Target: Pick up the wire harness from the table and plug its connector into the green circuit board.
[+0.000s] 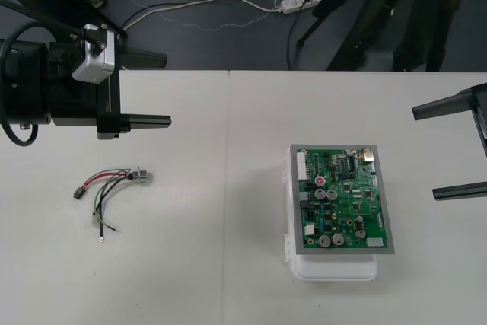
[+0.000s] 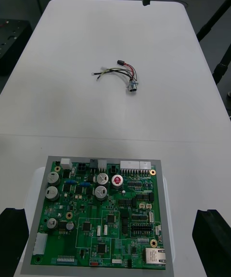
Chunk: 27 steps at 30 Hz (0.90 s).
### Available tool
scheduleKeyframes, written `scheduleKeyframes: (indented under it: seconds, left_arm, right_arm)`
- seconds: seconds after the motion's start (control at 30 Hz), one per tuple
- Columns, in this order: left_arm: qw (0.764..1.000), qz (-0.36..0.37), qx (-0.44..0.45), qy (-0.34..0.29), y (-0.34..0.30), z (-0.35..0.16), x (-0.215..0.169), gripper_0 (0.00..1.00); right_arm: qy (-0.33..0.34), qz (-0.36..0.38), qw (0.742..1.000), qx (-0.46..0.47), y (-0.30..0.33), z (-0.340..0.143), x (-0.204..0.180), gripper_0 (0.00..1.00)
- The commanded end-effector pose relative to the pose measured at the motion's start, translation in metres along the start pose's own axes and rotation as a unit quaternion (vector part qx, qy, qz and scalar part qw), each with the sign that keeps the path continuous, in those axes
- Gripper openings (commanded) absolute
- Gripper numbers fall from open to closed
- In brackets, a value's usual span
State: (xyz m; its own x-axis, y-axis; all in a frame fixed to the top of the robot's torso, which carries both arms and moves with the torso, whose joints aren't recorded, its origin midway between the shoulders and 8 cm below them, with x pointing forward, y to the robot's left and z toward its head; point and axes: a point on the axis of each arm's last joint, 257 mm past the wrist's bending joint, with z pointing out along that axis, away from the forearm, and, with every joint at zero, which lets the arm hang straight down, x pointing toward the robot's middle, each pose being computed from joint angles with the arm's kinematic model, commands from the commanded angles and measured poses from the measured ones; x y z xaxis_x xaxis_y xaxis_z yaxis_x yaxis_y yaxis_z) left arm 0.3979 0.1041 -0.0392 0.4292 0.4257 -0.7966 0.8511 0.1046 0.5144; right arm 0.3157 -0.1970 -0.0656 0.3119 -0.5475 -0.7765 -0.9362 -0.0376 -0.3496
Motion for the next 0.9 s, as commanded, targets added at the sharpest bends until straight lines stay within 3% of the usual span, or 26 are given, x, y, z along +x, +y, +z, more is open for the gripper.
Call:
scheduleKeyframes:
  seconds: [0.03, 0.9]
  left_arm:
    - [0.999, 0.053, 0.009, 0.010, 0.0006, -0.0005, -0.0098, 0.81]
    - [0.999, 0.053, 0.009, 0.010, 0.0006, -0.0005, -0.0098, 0.81]
  right_arm:
    - [0.026, -0.018, 0.999, 0.007, -0.0025, -0.0135, 0.0067, 1.00]
    - [0.026, -0.018, 0.999, 0.007, -0.0025, -0.0135, 0.0067, 1.00]
